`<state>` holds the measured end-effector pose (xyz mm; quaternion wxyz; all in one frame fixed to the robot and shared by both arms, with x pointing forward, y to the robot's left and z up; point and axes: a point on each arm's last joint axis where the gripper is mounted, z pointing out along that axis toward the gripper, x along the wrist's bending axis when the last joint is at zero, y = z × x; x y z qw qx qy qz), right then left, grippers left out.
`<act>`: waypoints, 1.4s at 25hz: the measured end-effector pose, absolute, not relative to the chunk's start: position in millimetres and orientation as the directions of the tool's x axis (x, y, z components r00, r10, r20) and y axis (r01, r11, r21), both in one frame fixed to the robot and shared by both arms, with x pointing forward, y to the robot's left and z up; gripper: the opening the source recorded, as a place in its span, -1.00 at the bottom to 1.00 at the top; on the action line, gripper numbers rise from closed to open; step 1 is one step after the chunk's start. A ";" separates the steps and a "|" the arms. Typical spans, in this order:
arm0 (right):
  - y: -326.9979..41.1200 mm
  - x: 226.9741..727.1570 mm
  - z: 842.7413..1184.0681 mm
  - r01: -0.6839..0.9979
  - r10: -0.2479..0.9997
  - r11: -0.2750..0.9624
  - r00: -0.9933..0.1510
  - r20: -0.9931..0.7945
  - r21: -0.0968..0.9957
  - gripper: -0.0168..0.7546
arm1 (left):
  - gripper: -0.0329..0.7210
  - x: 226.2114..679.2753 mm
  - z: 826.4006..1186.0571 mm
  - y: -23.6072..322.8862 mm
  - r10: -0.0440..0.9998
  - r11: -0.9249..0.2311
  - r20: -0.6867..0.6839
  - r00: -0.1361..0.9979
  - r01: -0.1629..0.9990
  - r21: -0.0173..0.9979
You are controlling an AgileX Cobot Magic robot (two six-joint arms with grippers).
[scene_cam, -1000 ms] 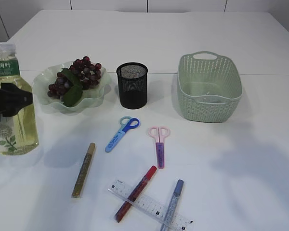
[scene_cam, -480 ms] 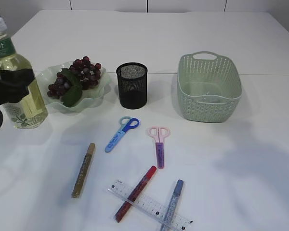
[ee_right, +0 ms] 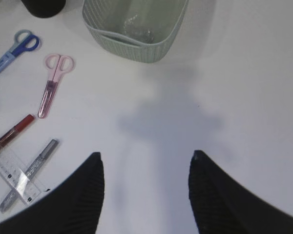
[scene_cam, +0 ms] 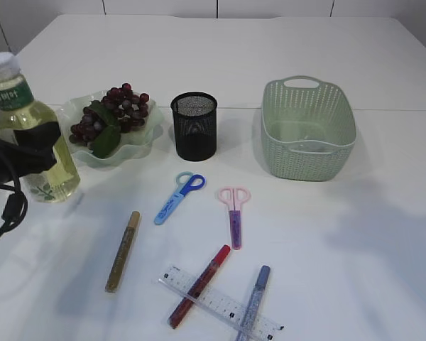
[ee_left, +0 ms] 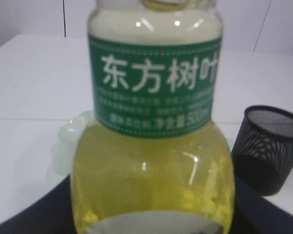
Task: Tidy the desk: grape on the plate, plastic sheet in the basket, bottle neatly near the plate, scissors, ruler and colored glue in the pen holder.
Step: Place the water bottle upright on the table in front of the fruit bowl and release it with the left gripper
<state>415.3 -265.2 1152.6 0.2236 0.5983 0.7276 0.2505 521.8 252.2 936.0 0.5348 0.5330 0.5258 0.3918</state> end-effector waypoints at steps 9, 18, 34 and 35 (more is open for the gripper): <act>-270.0 409.1 1128.0 0.724 0.978 0.198 -0.192 -0.083 0.661 0.18 | 0.23 535.3 917.2 248.2 0.979 0.102 -0.132 0.153 0.189 0.977; -271.4 414.0 1121.1 0.688 0.974 0.223 -0.192 -0.123 0.690 0.18 | 0.23 556.2 898.4 242.8 0.978 0.087 -0.125 0.168 0.216 0.972; -271.7 419.1 1126.2 0.627 0.969 0.245 -0.193 -0.157 0.739 0.18 | 0.23 559.7 894.7 241.7 0.977 0.084 -0.124 0.173 0.221 0.972; -271.8 419.3 1126.4 0.624 0.968 0.246 -0.192 -0.159 0.741 0.18 | 0.23 559.7 894.7 241.7 0.977 0.084 -0.124 0.173 0.221 0.972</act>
